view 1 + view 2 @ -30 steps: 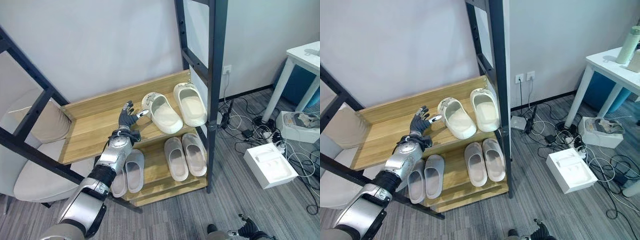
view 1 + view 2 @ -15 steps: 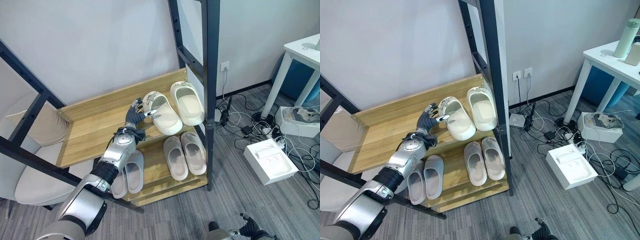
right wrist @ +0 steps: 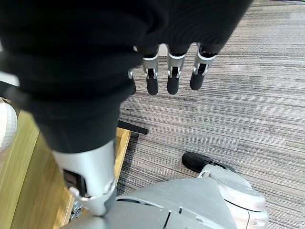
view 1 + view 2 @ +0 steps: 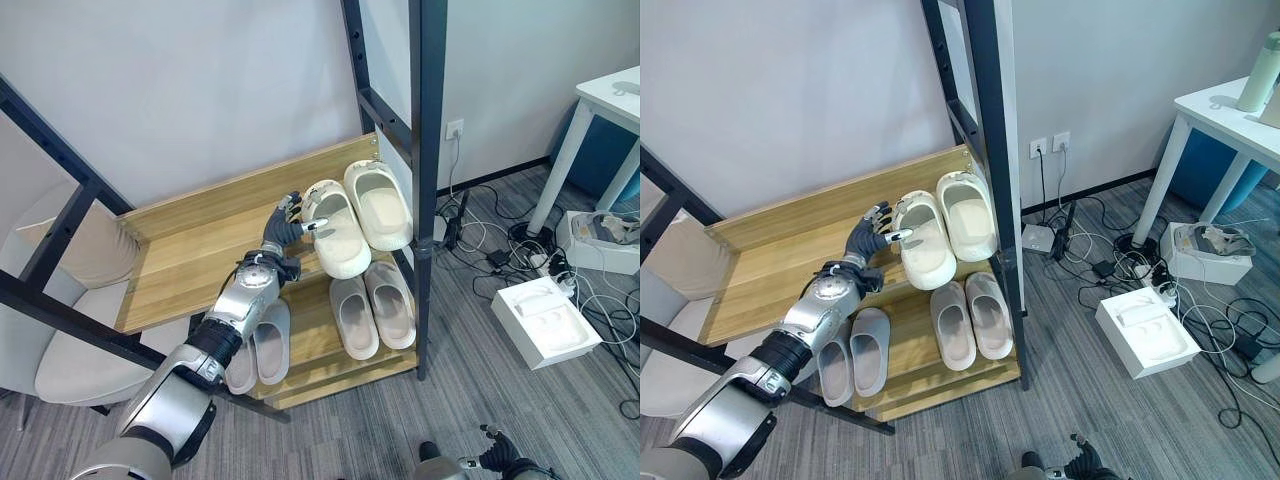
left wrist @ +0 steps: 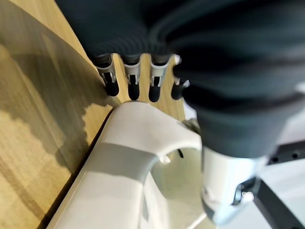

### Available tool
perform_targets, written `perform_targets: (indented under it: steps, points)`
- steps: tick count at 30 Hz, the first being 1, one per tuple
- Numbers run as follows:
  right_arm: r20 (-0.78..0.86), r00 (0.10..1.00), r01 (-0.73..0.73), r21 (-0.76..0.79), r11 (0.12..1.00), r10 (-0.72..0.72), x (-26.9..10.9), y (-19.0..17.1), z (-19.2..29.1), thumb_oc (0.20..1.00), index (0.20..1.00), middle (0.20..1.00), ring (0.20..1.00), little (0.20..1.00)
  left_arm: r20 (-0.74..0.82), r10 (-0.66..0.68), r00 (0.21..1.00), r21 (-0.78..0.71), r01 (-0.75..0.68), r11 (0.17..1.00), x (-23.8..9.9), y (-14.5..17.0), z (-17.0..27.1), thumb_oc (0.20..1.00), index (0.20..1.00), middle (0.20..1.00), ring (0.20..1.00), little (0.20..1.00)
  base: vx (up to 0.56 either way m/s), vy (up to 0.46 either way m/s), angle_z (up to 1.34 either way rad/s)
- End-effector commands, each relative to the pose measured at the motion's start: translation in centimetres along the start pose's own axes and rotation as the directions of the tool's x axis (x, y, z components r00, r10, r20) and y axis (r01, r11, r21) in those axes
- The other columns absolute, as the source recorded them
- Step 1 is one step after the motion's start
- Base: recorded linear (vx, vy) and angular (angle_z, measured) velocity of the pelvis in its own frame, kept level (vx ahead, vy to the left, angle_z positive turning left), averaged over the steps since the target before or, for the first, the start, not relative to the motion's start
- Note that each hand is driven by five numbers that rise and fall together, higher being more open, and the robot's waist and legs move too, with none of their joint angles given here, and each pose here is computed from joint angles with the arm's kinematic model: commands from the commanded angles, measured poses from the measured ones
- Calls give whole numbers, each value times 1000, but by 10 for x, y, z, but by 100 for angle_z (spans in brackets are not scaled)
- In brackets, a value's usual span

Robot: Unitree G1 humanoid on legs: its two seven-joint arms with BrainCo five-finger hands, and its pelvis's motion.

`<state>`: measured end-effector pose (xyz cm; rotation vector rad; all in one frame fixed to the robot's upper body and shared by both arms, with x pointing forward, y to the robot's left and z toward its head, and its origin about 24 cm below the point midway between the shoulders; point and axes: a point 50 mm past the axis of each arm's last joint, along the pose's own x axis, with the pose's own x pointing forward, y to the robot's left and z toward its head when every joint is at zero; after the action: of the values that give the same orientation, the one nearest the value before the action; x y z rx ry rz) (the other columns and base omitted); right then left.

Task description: Arrange the slippers neatly on the shoe rack.

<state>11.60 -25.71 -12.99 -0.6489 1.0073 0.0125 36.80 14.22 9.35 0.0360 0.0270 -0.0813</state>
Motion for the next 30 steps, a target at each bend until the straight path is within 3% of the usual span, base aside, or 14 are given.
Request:
perform_targets:
  steps: [1, 16, 22, 26, 30]
  points:
    - [41, 999, -19, -6, 1000, 20, 3, 6, 14, 1000, 1000, 1000, 1000, 1000, -17, -50, 999, 34, 51, 998, 18, -24, 11, 1000, 1000, 1000, 1000, 1000, 0, 0, 0]
    - [34, 999, 9, 7, 1000, -9, 3, 1, 10, 1000, 1000, 1000, 1000, 1000, -17, 81, 997, -17, -82, 997, 30, -16, 23, 1000, 1000, 1000, 1000, 1000, 0, -3, -4]
    - [44, 999, 13, 14, 1000, -13, 4, 4, 13, 1000, 1000, 1000, 1000, 1000, -35, 124, 992, -167, -128, 978, 27, -28, 17, 1000, 1000, 1000, 1000, 1000, 3, -12, -3]
    - [74, 997, 22, 11, 1000, -23, 4, 6, 22, 1000, 1000, 1000, 1000, 1000, -65, 227, 972, -360, -235, 903, 28, -29, 22, 1000, 1000, 1000, 1000, 1000, 0, 0, 0]
    - [101, 994, 33, 3, 999, -33, 4, 6, 28, 1000, 1000, 1000, 1000, 1000, -53, 256, 965, -465, -251, 849, 29, -43, 34, 1000, 1000, 1000, 1000, 1000, 0, 0, 0]
